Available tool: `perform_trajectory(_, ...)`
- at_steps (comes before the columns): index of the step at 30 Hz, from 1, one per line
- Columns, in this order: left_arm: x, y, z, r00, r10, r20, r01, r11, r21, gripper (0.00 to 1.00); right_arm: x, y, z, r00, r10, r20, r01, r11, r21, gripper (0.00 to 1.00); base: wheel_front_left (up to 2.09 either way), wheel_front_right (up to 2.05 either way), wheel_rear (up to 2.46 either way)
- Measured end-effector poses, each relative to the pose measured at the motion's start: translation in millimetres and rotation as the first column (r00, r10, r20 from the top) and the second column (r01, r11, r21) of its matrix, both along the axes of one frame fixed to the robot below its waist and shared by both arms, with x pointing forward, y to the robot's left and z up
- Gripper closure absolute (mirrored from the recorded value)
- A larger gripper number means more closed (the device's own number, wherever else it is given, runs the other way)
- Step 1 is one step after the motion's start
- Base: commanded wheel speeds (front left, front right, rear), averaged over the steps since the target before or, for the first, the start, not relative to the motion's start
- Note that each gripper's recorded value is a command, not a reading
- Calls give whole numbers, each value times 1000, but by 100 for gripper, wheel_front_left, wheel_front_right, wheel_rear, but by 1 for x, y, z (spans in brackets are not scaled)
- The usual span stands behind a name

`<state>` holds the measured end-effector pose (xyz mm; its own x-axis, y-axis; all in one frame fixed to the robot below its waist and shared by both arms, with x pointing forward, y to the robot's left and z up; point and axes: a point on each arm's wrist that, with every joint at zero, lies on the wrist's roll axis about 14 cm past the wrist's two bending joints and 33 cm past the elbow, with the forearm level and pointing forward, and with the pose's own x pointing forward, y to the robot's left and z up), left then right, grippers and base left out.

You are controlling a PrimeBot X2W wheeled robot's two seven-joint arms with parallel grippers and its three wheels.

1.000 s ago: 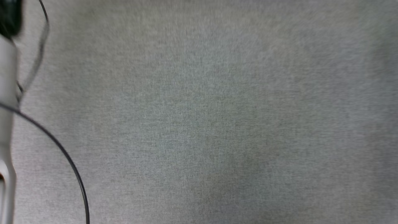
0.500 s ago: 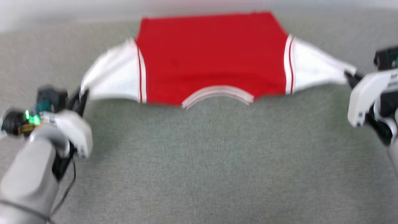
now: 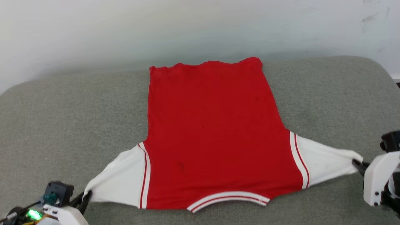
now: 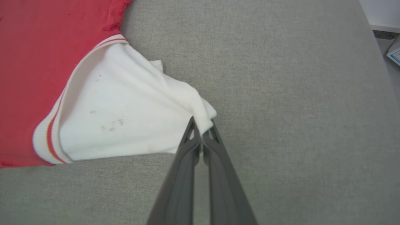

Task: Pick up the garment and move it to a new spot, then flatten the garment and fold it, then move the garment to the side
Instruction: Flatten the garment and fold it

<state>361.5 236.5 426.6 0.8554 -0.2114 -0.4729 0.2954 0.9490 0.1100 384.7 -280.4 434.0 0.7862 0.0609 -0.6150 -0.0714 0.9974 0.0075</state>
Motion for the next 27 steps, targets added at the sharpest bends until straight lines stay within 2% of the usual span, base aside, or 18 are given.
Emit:
perform_trajectory(6, -50, -14, -22, 993, 14, -116, -21, 998, -56, 100, -56, -7, -27, 992, -44, -120, 50, 998, 49, 100, 0, 0, 0)
perform_trajectory(9, -63, -21, -26, 990, 3, -141, -13, 997, -70, 100, -80, -5, -39, 982, -40, -186, 52, 997, 56, 100, 0, 0, 0)
perform_trajectory(18, -70, -37, -28, 984, -20, -180, 1, 995, -102, 100, -81, -1, -33, 980, -44, -194, 59, 996, 72, 100, 0, 0, 0)
perform_trajectory(19, -67, -40, -26, 984, -25, -178, 6, 994, -108, 100, -77, 1, -31, 982, -39, -187, 53, 996, 71, 0, 0, 0, 0)
perform_trajectory(23, -61, -56, -18, 984, -66, -164, 40, 987, -155, 100, -66, 9, -26, 982, -1, -191, 14, 998, 66, 0, 0, 0, 0)
perform_trajectory(27, -56, -66, -6, 987, -82, -139, 55, 981, -187, 100, -30, 21, 3, 993, 34, -116, -23, 995, 96, 0, 0, 0, 0)
